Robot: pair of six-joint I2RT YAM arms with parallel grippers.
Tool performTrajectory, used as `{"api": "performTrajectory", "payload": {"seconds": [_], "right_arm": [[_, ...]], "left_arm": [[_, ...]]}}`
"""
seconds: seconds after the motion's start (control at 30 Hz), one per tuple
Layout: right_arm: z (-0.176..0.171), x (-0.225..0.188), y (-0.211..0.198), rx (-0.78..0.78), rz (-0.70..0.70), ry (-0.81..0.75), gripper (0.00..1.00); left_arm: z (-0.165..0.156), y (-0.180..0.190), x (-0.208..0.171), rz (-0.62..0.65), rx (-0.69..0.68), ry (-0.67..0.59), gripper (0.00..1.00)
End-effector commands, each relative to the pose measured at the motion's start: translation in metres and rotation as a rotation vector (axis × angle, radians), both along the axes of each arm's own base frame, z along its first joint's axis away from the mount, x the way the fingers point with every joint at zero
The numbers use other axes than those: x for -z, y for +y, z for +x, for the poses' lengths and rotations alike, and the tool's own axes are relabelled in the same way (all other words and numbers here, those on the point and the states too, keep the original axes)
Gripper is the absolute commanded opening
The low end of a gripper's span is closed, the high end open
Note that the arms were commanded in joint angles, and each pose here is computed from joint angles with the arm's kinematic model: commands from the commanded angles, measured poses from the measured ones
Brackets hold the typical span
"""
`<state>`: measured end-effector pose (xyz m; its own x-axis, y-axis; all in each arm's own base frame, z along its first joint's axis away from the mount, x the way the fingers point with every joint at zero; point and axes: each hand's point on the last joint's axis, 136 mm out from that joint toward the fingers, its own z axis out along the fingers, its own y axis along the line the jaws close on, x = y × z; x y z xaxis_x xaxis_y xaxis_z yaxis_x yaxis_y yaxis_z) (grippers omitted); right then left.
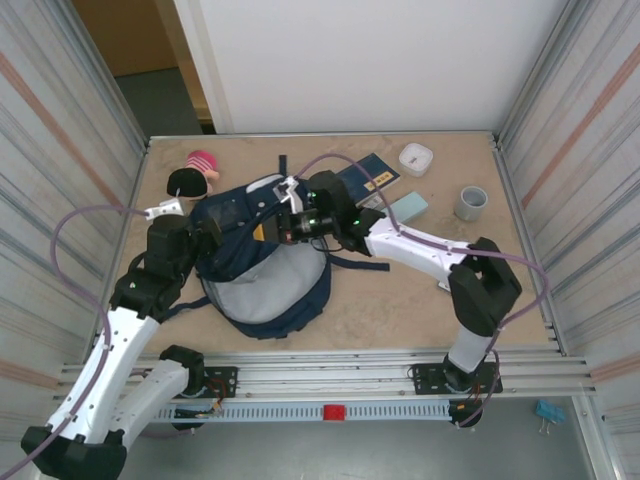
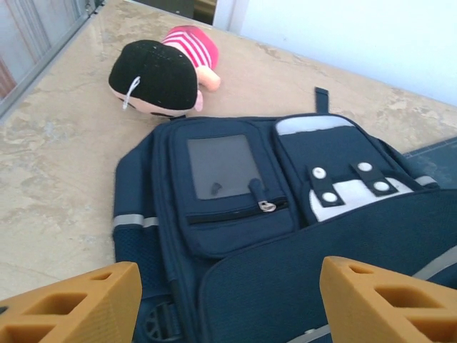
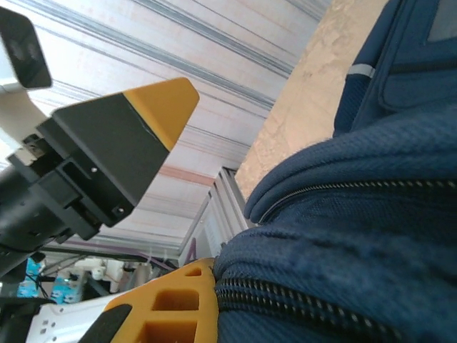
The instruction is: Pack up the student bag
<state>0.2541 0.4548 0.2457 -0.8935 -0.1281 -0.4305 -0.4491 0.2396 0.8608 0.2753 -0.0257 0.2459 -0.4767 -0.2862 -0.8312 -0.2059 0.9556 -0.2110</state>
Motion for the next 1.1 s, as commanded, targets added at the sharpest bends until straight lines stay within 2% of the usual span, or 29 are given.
{"api": "performTrajectory", "payload": {"seconds": [0.0, 0.1, 0.2, 0.27, 0.5, 0.63, 0.73, 0.83, 0.93, 1.07], "right_arm": [[0.000, -0.043, 0.026, -0.002, 0.159, -0.029, 0.00], [0.008, -0.026, 0.041, 0.058, 0.149, 0.032, 0.06], [0.006, -0.006, 0.046, 0.095, 0.100, 0.082, 0.23], [0.002, 0.009, 0.043, 0.106, 0.048, 0.104, 0.29], [-0.021, 0.052, 0.000, 0.173, -0.158, 0.152, 0.52], [-0.038, 0.072, -0.041, 0.204, -0.320, 0.141, 0.60], [-0.047, 0.081, -0.080, 0.210, -0.470, 0.100, 0.67], [-0.045, 0.076, -0.110, 0.175, -0.556, 0.037, 0.68], [-0.021, 0.069, -0.126, 0.190, -0.605, -0.033, 0.72], [0.020, 0.067, -0.112, 0.196, -0.599, -0.101, 0.74]], "left_arm": [[0.001, 0.005, -0.013, 0.012, 0.001, -0.023, 0.66], [0.001, 0.005, -0.007, -0.020, 0.002, -0.016, 0.66], [0.001, 0.000, 0.006, -0.055, 0.021, 0.018, 0.65], [0.002, -0.006, 0.018, -0.090, 0.041, 0.051, 0.64], [0.009, -0.044, 0.092, -0.334, 0.093, 0.188, 0.61], [0.004, -0.047, 0.129, -0.368, 0.072, 0.277, 0.59], [0.002, -0.046, 0.128, -0.367, 0.071, 0.274, 0.61], [0.000, -0.036, 0.117, -0.332, 0.036, 0.247, 0.66], [-0.001, -0.024, 0.107, -0.266, 0.007, 0.236, 0.68], [0.007, -0.008, 0.100, -0.247, -0.024, 0.220, 0.68]]}}
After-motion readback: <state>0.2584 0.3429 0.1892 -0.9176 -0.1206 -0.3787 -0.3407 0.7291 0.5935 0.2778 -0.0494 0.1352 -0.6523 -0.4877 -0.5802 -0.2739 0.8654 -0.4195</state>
